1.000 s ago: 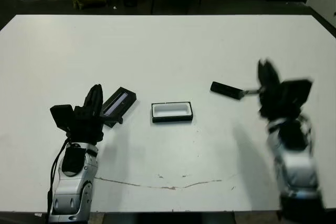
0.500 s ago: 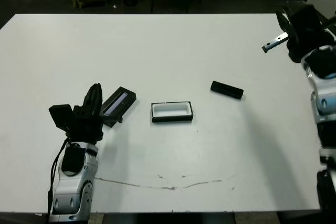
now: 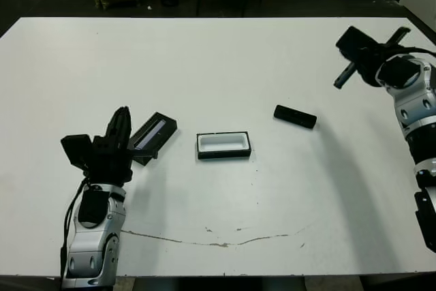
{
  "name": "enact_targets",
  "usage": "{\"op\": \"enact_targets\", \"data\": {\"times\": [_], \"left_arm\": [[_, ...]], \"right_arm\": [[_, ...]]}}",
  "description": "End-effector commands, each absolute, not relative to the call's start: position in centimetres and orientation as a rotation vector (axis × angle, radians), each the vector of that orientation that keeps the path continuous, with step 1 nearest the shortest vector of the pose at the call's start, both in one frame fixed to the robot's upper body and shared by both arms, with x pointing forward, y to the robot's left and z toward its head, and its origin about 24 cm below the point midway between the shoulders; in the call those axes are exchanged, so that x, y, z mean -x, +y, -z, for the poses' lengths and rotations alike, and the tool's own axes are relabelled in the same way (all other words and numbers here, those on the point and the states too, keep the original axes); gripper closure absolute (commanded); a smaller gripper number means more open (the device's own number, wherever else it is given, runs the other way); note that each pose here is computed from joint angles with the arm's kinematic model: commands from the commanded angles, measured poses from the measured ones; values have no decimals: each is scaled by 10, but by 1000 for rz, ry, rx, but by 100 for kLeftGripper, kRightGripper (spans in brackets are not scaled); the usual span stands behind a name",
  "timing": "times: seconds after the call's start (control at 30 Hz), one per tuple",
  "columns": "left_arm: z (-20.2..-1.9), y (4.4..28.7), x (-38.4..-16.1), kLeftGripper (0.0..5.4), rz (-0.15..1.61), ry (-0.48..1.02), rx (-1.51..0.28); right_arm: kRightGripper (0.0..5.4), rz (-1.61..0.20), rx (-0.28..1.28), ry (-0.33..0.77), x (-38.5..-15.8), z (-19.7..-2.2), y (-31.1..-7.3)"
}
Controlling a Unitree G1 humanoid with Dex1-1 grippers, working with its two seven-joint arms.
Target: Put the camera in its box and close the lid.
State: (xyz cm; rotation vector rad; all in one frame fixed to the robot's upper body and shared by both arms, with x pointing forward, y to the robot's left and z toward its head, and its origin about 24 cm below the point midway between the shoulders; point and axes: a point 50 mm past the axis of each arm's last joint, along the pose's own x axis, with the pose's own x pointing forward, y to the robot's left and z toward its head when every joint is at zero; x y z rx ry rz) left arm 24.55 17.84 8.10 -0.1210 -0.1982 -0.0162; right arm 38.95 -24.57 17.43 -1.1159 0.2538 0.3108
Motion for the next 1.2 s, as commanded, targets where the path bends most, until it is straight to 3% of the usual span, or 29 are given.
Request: {"op": "enact_targets", "data": {"times": [0.03, 0.4, 1.2], "left_arm": [[-79, 181, -246, 538, 13, -180, 102], [-89, 185, -249, 538, 15, -194, 65], [-105, 188, -255, 538, 24, -215, 74]], "right_arm": [[540, -353, 1162, 318, -386, -164, -249], [540, -498, 1314, 421, -382, -152, -248], [540, -531, 1209, 545, -373, -113, -245]]}}
